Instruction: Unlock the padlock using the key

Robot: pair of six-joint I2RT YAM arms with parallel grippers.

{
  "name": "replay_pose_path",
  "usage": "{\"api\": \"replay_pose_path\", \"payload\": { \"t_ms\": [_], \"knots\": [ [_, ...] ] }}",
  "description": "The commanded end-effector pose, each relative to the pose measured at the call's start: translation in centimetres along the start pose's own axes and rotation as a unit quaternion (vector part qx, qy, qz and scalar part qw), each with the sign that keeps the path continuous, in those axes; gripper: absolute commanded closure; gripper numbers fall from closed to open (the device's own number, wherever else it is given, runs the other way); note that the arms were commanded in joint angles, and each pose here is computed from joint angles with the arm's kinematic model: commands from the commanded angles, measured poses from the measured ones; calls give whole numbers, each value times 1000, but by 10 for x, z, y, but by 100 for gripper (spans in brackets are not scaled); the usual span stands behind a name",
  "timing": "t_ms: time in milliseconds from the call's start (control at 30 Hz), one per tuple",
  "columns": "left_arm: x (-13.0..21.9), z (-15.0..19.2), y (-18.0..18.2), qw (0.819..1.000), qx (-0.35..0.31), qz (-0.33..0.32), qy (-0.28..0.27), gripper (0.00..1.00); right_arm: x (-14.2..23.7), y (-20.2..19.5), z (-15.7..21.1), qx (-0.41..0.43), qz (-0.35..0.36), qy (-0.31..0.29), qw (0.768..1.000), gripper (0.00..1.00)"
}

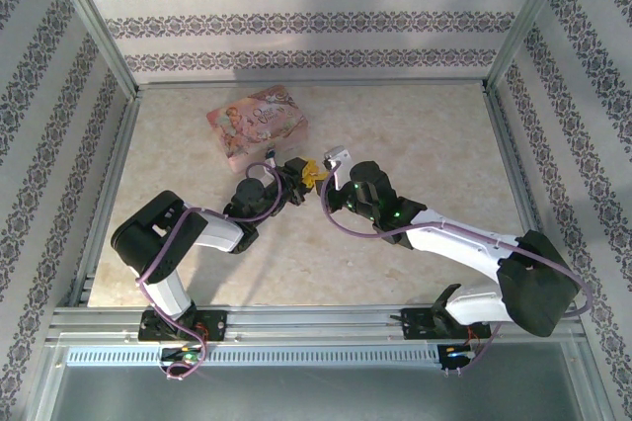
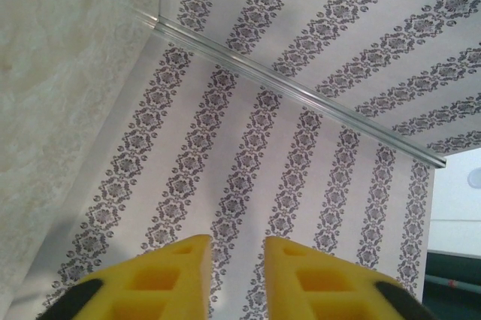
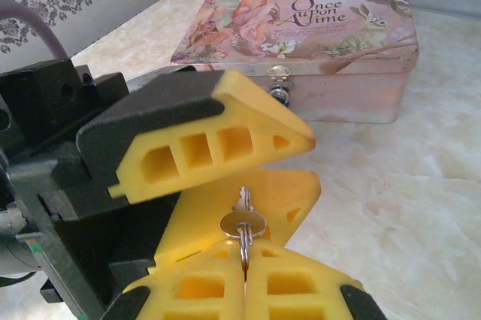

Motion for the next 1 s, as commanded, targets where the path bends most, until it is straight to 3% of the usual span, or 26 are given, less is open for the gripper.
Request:
{"api": "replay_pose_path", "payload": {
  "t_ms": [0, 333, 467, 667, 767, 967],
  "knots": [
    [3, 11, -8, 1000, -5, 17, 12, 81, 6, -4, -16, -9, 6, -31, 999, 100],
    [3, 9, -4, 1000, -19, 12, 9, 99, 16, -7, -19, -10, 17, -41, 999, 100],
    [3, 11, -8, 999, -48, 12, 8, 100, 20, -9, -20, -16, 15, -42, 999, 100],
    [8, 31, -29, 984, -176, -20, -1, 100, 45, -9, -29, -46, -17, -61, 997, 73],
    [17, 46, -50, 957, -285, -56, -17, 100, 64, -16, -30, -55, -11, -55, 997, 62],
    [31, 74, -87, 867, -487, -107, -13, 100, 96, -22, -46, -108, -48, -80, 990, 47]
  ]
}}
Point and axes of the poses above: each hand's point on the last joint's axis, 136 mm out from that joint toward the fingers, its own x axis back along the fingers, its own y axis along the line the jaws close on, z = x × y, the point moved 3 cm from there along x, back along the fingers, and after that the axes turned 11 degrees about x, right-handed, at the moved point
